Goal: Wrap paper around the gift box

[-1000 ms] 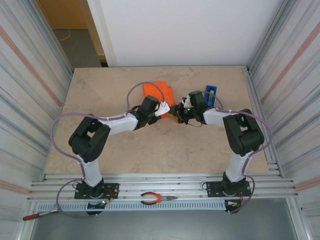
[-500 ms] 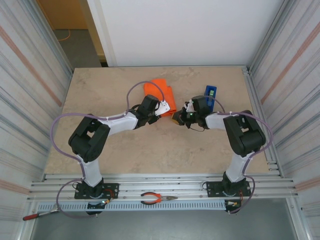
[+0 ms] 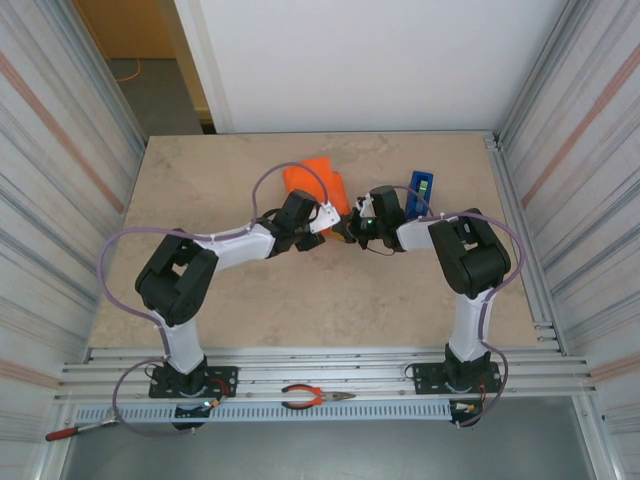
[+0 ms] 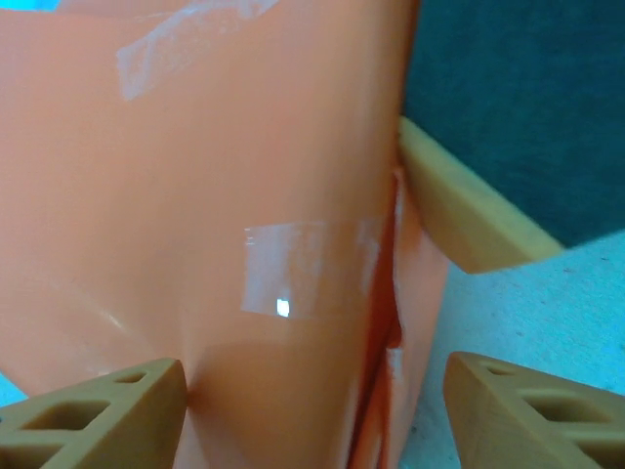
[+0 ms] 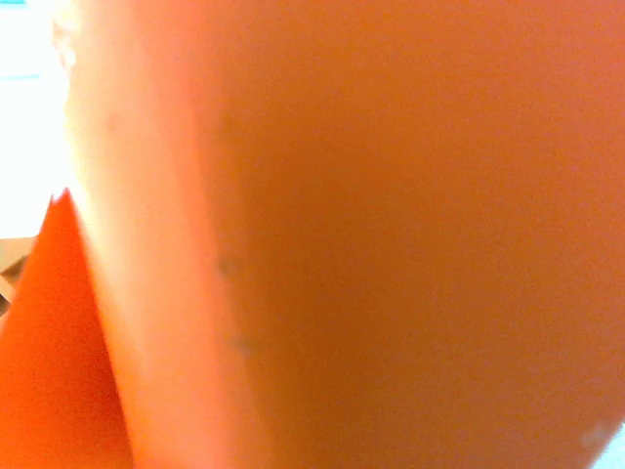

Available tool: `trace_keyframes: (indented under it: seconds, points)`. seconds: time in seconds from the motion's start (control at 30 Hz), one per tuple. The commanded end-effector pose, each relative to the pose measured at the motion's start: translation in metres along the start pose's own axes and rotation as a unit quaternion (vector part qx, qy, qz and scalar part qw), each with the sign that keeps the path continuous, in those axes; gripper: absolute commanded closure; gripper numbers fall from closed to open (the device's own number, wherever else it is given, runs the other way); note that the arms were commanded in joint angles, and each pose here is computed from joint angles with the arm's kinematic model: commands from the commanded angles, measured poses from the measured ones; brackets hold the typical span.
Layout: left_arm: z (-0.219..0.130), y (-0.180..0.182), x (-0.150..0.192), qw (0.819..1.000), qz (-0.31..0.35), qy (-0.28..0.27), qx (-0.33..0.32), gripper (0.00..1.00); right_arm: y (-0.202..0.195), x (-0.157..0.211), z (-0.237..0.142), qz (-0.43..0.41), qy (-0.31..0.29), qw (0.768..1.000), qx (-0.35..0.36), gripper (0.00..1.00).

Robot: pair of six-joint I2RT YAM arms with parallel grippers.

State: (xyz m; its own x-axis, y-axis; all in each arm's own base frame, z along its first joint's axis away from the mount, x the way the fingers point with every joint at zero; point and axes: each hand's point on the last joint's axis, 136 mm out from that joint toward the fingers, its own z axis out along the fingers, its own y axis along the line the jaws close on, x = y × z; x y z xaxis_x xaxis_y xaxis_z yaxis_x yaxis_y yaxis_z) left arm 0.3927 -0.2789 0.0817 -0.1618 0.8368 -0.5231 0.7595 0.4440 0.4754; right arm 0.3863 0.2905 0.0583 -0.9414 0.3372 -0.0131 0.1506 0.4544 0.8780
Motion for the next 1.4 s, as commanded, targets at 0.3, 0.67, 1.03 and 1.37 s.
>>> trace_keyframes:
  seconds: [0.3, 0.67, 1.03, 1.37]
  points:
    - [-0.033, 0.017, -0.010, 0.999, 0.037, -0.028, 0.004, 0.12, 0.005, -0.010, 0.003, 0.006, -0.003, 1.000, -0.012, 1.00]
    - [-0.010, 0.010, -0.004, 0.998, 0.058, -0.016, -0.031, 0.12, 0.007, -0.012, 0.003, 0.007, 0.000, 1.000, -0.017, 1.00]
    - [0.002, 0.016, -0.010, 0.998, 0.054, -0.011, -0.038, 0.19, 0.006, -0.011, 0.002, 0.008, 0.001, 1.000, -0.017, 1.00]
    - [0.012, 0.013, -0.008, 0.998, 0.052, 0.002, -0.028, 0.41, 0.008, -0.010, 0.001, 0.007, 0.001, 1.000, -0.020, 1.00]
